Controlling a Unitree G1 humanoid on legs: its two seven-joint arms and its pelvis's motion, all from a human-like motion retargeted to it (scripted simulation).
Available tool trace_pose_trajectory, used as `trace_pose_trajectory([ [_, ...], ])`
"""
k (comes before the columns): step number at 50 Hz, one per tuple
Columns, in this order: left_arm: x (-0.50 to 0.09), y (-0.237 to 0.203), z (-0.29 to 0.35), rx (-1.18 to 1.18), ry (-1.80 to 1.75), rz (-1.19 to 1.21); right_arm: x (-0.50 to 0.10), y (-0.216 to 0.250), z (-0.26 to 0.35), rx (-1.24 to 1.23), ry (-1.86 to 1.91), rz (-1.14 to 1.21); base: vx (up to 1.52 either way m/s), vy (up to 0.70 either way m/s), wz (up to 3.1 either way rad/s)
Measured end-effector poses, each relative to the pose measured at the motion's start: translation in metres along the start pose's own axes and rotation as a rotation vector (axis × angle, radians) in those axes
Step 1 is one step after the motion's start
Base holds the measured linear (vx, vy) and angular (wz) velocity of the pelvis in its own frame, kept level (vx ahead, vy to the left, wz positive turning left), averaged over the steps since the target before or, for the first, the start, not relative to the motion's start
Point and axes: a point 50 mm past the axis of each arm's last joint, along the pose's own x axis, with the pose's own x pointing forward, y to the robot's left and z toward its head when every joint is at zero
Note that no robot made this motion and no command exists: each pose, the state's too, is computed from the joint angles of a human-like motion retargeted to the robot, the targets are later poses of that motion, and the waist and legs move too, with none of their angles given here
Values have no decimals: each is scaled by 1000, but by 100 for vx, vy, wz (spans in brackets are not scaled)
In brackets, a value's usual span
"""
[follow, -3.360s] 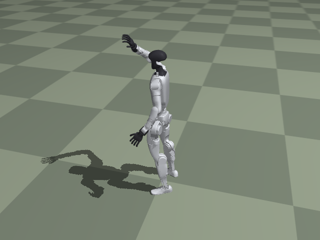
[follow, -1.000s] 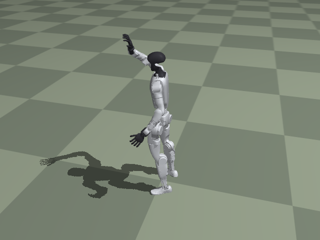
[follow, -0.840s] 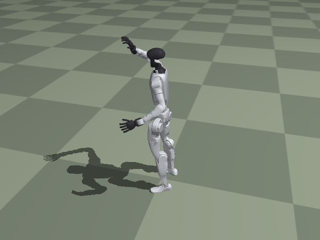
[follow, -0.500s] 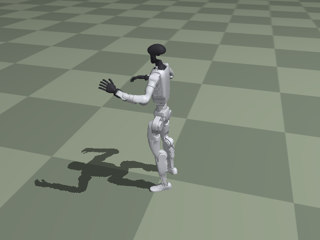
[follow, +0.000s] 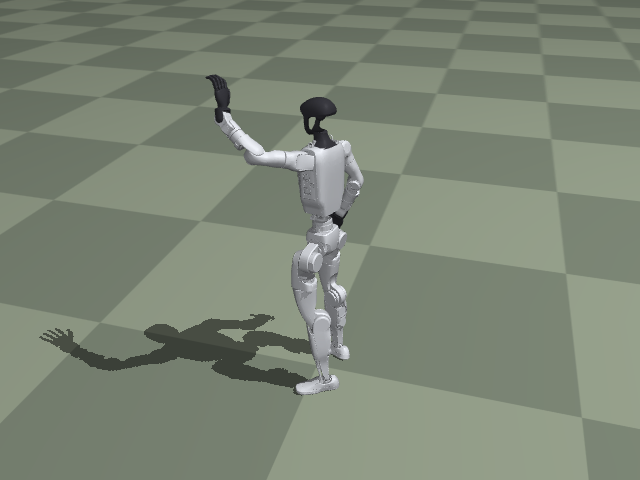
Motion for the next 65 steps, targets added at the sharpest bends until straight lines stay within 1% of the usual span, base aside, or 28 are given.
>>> trace_pose_trajectory([
  [3, 5, 10, -24, 12, 137, 76, 1, 2, 4, 30, -17, -21, -2, -9, -36],
  [5, 9, 18, -38, -29, 257, 152, 1, 3, 5, 52, -15, -32, 0, -8, -23],
  [8, 20, 27, -42, -123, 365, 255, 1, 6, 1, 68, 10, -34, 0, -2, -4],
  [10, 30, 28, -30, -179, 350, 292, 0, 8, -3, 66, 33, -23, 2, 0, 15],
  [12, 44, 28, -4, -218, 254, 293, 0, 13, -7, 57, 54, 6, 4, 2, 43],
  [15, 61, 26, 40, -239, 53, 251, -1, 23, -10, 31, 70, 68, 4, 5, 54],
  [18, 68, 24, 70, -234, -80, 216, -1, 31, -7, 0, 56, 118, 4, 7, 52],
  [21, 69, 21, 75, -218, -96, 210, 1, 35, 1, -19, 16, 131, 4, 5, 40],
  [26, 56, 13, 51, -215, 5, 213, 3, 34, 17, -14, -53, 92, 2, 1, 9],
  [28, 48, 8, 42, -272, 47, 181, 4, 34, 21, -15, -68, 75, 0, -1, -12],
  [30, 40, 2, 38, -394, 76, 104, 4, 35, 22, -18, -66, 77, 0, -1, -12],
  [33, 30, -7, 30, -615, 119, -95, 4, 36, 19, -43, -37, 107, 0, 0, 0],
  [35, 25, -12, 22, -660, 143, -204, 3, 37, 15, -62, -16, 132, 0, 0, 0],
  [38, 21, -12, 4, -529, 184, -237, 1, 37, 9, -86, -2, 142, 0, 0, 0],
  [41, 21, -6, -12, -323, 236, -127, -1, 36, 4, -88, 2, 120, 0, 0, 0],
  [43, 24, -2, -15, -238, 262, -35, -2, 36, 0, -73, 11, 107, 2, 2, 21],
  [45, 30, 1, -10, -232, 264, 36, -3, 38, -3, -41, 27, 104, 2, 5, 29],
  [47, 38, 1, 4, -280, 226, 66, -5, 40, -7, -9, 40, 111, 1, 4, 25],
  [50, 48, 0, 35, -353, 107, 65, -6, 43, -11, 35, 52, 124, 0, 3, 22],
  [52, 53, 0, 58, -358, -6, 46, -7, 45, -12, 48, 51, 131, 0, 1, 9],
  [55, 55, 1, 85, -289, -189, 8, -8, 45, -12, 38, 41, 138, 0, 0, 0],
  [57, 54, 0, 90, -199, -277, -17, -8, 44, -12, 17, 32, 138, 0, 0, 0],
  [60, 51, 0, 77, -60, -304, -36, -7, 38, -12, -11, 26, 128, -2, -1, -23],
  [63, 49, 3, 41, 27, -170, -6, -3, 28, -11, -30, 32, 99, -2, -3, -33],
  [65, 47, 8, 14, 42, -30, 40, 0, 20, -11, -43, 41, 74, -2, -3, -33],
])
